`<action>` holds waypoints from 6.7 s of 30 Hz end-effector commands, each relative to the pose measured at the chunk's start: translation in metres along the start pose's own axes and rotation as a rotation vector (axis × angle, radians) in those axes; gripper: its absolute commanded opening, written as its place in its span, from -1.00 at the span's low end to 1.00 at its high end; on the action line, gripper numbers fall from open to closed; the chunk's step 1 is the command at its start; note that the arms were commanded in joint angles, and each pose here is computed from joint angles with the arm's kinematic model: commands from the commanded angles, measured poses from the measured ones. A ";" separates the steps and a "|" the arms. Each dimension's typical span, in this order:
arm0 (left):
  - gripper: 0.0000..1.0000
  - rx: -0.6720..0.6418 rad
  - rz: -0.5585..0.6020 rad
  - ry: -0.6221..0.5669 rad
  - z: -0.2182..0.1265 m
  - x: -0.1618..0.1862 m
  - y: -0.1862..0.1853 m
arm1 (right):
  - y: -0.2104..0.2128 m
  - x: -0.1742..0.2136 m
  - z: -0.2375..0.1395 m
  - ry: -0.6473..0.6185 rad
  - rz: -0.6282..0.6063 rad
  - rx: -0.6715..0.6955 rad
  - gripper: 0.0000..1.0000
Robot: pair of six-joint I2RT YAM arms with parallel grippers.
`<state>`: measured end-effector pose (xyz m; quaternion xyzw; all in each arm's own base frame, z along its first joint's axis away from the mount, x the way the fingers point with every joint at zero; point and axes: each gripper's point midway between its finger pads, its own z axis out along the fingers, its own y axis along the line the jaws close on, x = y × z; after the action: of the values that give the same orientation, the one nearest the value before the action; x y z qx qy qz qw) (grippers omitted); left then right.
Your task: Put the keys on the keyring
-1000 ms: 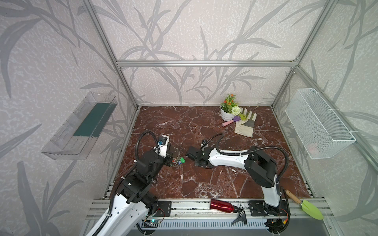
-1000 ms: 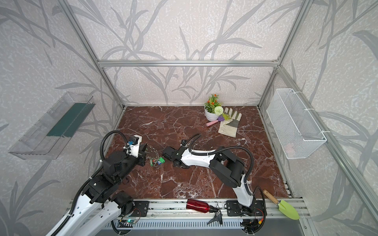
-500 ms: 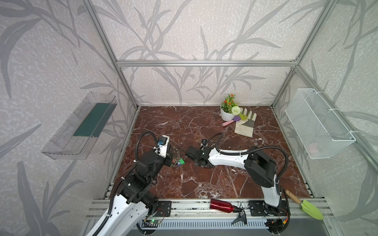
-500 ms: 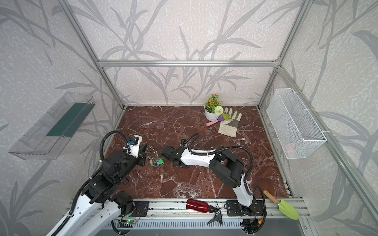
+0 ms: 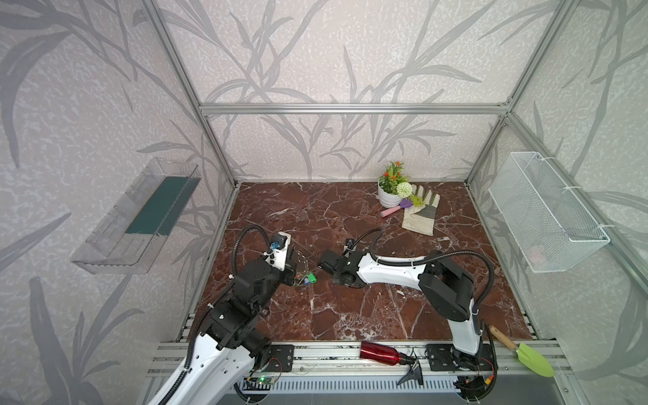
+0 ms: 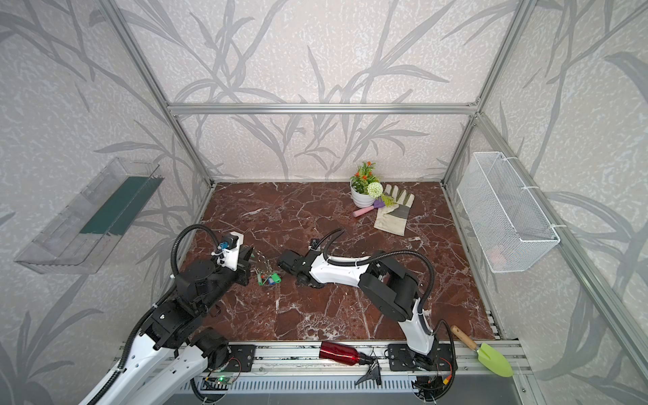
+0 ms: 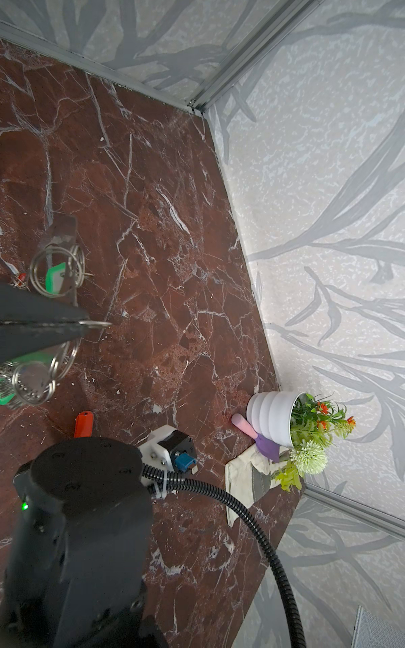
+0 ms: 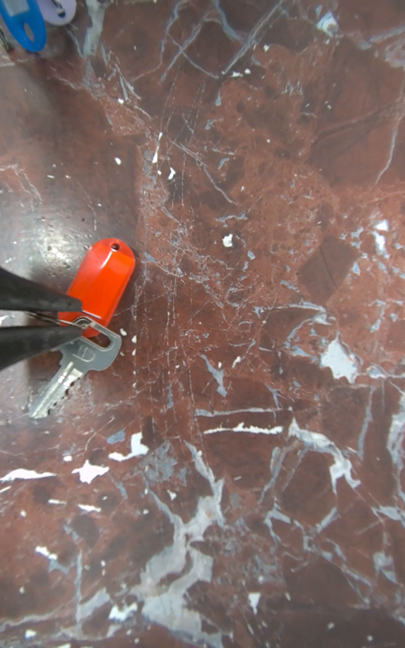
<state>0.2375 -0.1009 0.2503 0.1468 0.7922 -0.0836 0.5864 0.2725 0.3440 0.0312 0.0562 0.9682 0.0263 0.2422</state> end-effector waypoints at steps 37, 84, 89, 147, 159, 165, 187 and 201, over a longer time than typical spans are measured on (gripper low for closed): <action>-1.00 0.019 -0.010 -0.068 -0.004 -0.015 -0.004 | -0.016 -0.005 -0.013 0.008 -0.001 -0.005 -1.00; -1.00 0.722 0.330 -0.097 0.056 -0.059 -0.176 | -0.059 -0.099 -0.244 -0.381 -0.356 -1.489 -1.00; -1.00 0.742 0.327 -0.120 0.055 -0.060 -0.186 | -0.055 -0.100 -0.242 -0.351 -0.337 -1.534 -1.00; -1.00 0.670 0.209 -0.107 0.054 -0.054 -0.195 | -0.048 -0.095 -0.213 -0.393 -0.287 -1.386 -1.00; -1.00 0.662 0.162 -0.119 0.052 -0.060 -0.195 | -0.051 -0.092 -0.200 -0.402 -0.292 -1.308 -1.00; -1.00 0.664 0.127 -0.118 0.053 -0.063 -0.196 | -0.052 -0.090 -0.196 -0.405 -0.302 -1.277 -1.00; -1.00 0.582 0.018 -0.044 0.066 -0.054 -0.189 | -0.058 -0.095 -0.211 -0.468 -0.260 -1.297 -1.00; -1.00 0.617 -0.027 -0.010 0.064 -0.051 -0.195 | -0.047 -0.089 -0.220 -0.467 -0.290 -1.334 -1.00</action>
<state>0.2453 -0.3061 0.2417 0.3184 0.7520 -0.3024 0.4915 0.2453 0.2772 0.2480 -0.2147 0.6861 0.5599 0.4118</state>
